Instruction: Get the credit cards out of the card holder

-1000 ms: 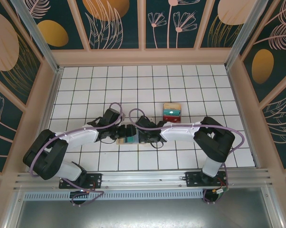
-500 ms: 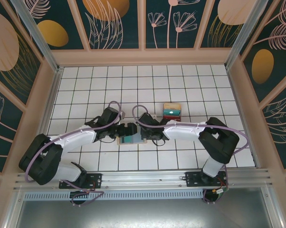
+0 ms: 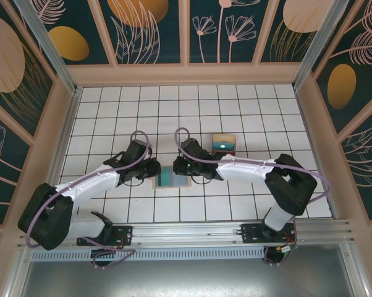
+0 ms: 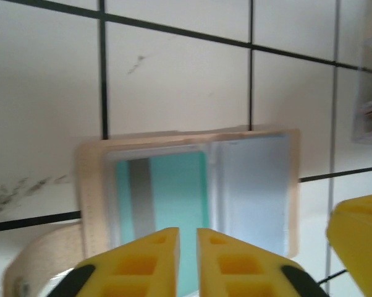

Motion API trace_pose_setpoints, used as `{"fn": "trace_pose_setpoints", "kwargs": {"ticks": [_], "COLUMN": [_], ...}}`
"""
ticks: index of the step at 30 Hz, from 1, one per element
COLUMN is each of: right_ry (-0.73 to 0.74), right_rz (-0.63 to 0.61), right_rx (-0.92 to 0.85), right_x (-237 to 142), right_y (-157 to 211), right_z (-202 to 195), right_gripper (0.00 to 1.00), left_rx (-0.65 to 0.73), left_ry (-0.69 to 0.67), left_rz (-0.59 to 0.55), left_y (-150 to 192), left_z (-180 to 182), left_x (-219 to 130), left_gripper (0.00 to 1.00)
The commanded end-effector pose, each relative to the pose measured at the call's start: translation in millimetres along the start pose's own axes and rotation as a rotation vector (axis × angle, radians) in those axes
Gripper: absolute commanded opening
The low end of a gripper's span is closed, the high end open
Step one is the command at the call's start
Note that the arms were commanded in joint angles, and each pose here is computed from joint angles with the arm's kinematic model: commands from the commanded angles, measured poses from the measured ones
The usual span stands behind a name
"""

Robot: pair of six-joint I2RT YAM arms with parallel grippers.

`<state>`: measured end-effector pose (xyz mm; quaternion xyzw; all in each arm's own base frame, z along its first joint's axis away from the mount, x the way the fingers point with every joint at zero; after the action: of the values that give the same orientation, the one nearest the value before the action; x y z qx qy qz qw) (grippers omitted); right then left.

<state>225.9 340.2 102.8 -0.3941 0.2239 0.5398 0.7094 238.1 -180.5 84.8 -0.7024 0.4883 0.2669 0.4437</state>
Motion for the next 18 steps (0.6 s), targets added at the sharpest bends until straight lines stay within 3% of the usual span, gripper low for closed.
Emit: {"fn": "trace_pose_setpoints", "kwargs": {"ticks": [1,18], "right_ry": [-0.066,-0.052], "right_rz": [0.069,0.192], "right_rx": [0.044,0.098], "right_x": [15,43], "right_y": [7,23], "right_z": [3,-7], "right_gripper": [0.16,0.18], "left_rx": [-0.017,-0.035], "left_ry": [-0.064,-0.049], "left_rz": [0.039,0.124], "left_y": [13,33], "left_z": [18,26], "left_x": [6,26], "left_gripper": [0.14,0.14]}}
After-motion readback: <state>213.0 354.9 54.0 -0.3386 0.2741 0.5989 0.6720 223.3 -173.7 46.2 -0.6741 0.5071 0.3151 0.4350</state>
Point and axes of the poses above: each hand's point on the last joint's axis, 136 mm out from that joint toward the fingers, its own x axis out along the fingers, its own z axis along the line the jaws close on, y = z × x, the point moved 3 cm from there along -x, back along the fingers, and after that the axes turned 5 degrees about x, right-handed, at the moved point
